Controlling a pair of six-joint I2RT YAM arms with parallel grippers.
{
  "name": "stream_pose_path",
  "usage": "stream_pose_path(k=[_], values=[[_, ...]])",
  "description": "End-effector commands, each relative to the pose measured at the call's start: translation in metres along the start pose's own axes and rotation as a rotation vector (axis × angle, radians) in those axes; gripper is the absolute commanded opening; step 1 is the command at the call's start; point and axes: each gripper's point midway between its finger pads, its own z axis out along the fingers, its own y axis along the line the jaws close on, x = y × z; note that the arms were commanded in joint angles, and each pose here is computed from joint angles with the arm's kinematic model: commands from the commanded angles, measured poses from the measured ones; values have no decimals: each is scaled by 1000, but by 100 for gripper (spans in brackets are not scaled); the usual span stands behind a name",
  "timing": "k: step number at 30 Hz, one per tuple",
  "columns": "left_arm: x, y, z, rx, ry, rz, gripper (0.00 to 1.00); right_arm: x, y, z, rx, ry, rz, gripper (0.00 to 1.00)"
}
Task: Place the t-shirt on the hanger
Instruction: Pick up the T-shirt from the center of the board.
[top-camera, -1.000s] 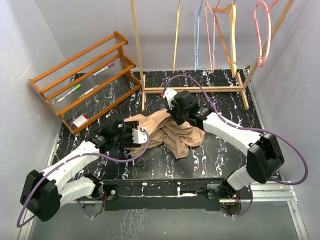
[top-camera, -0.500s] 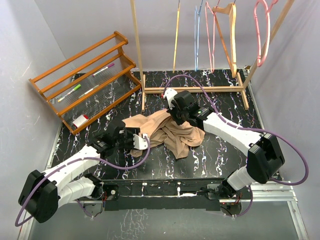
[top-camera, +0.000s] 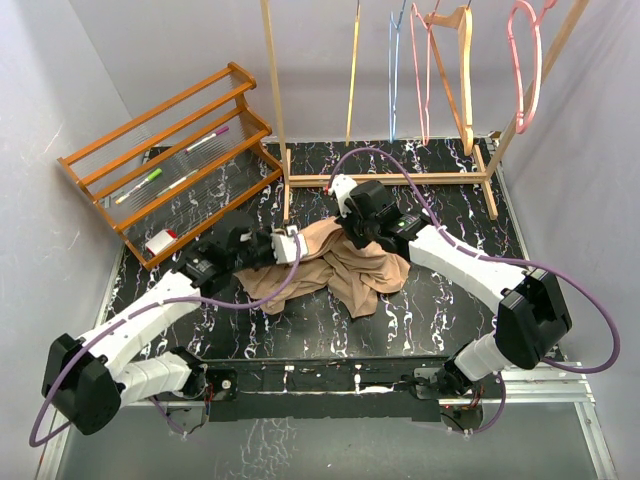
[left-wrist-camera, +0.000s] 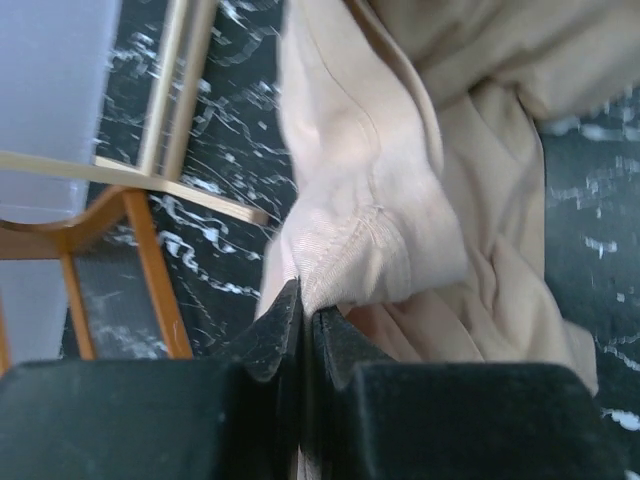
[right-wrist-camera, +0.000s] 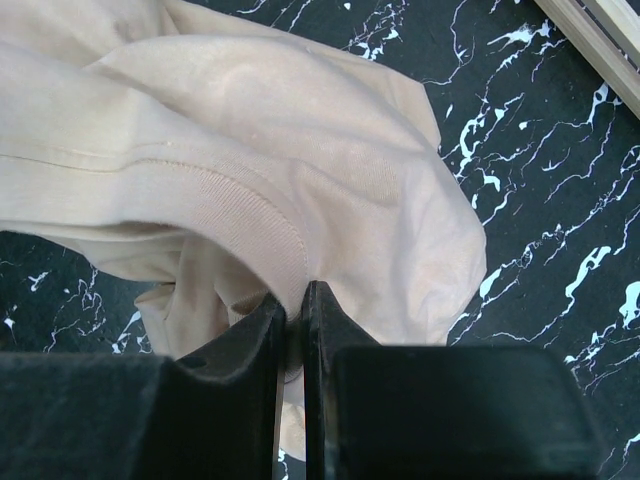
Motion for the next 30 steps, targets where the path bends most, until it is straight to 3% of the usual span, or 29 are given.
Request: stream_pose_path(k=[1, 11, 19, 30], values=[[-42, 25, -23, -17, -53, -140, 0, -18, -4, -10, 7, -64, 7, 8], [-64, 34, -48, 37, -33, -213, 0, -28, -6, -20, 12, -91, 7, 8], [-69, 76, -81, -24, -11, -204, 0, -66, -16, -70, 42, -192, 20, 8], [-81, 102, -90, 56, 31, -257, 0, -45, -25, -86, 100, -110, 22, 8]])
